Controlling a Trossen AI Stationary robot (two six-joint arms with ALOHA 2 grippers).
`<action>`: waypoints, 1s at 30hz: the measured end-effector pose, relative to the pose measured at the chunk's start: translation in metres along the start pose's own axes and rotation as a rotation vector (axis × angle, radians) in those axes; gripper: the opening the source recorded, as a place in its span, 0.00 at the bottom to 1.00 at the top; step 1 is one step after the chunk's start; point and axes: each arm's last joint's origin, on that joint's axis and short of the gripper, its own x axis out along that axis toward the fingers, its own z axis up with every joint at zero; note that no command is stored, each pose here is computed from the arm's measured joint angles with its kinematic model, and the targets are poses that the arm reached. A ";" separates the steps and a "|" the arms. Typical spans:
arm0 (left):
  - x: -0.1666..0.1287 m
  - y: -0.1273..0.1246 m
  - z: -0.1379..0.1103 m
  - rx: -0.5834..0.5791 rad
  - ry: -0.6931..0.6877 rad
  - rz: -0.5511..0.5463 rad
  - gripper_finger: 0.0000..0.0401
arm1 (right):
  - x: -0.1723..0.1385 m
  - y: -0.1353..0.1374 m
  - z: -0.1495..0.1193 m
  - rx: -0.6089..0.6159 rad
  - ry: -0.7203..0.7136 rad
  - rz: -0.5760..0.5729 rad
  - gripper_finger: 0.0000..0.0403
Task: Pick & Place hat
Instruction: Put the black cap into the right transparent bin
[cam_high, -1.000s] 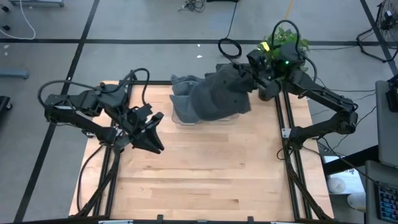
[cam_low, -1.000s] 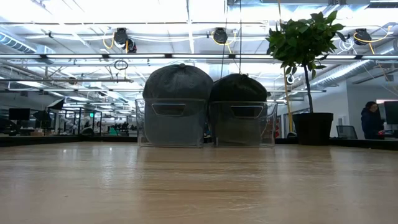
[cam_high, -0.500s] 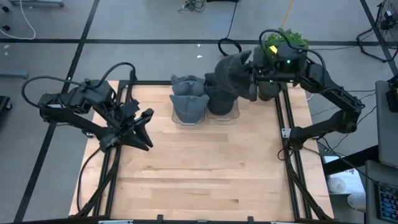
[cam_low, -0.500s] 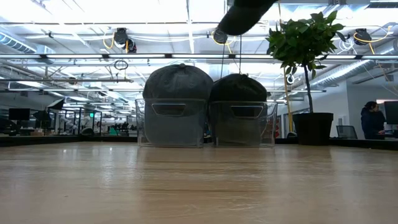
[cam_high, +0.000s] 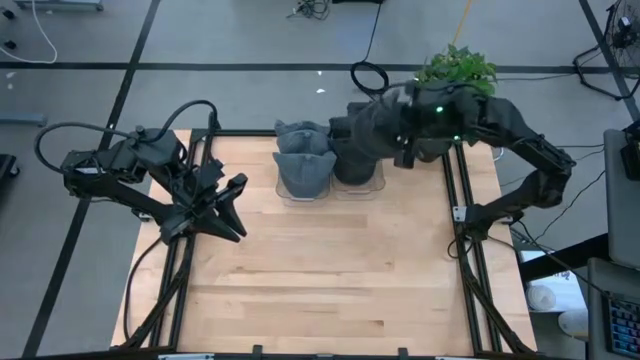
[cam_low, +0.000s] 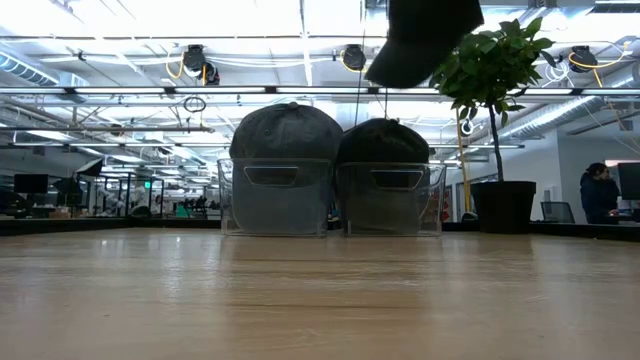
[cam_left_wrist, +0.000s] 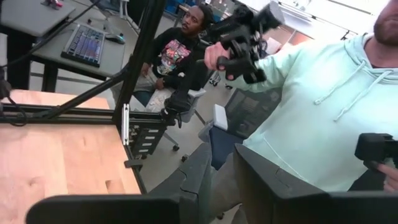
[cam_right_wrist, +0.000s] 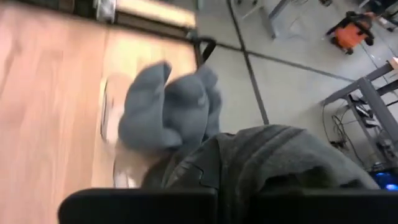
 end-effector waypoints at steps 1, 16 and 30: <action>0.000 0.000 0.000 -0.001 -0.004 0.004 0.18 | 0.004 0.002 0.000 -0.026 0.022 0.006 0.00; 0.000 0.003 0.004 -0.011 -0.082 0.117 0.18 | 0.050 0.027 -0.009 -0.378 0.260 0.165 0.00; 0.000 0.002 0.007 0.003 -0.119 0.130 0.18 | 0.098 0.047 -0.035 -0.525 0.308 0.192 0.00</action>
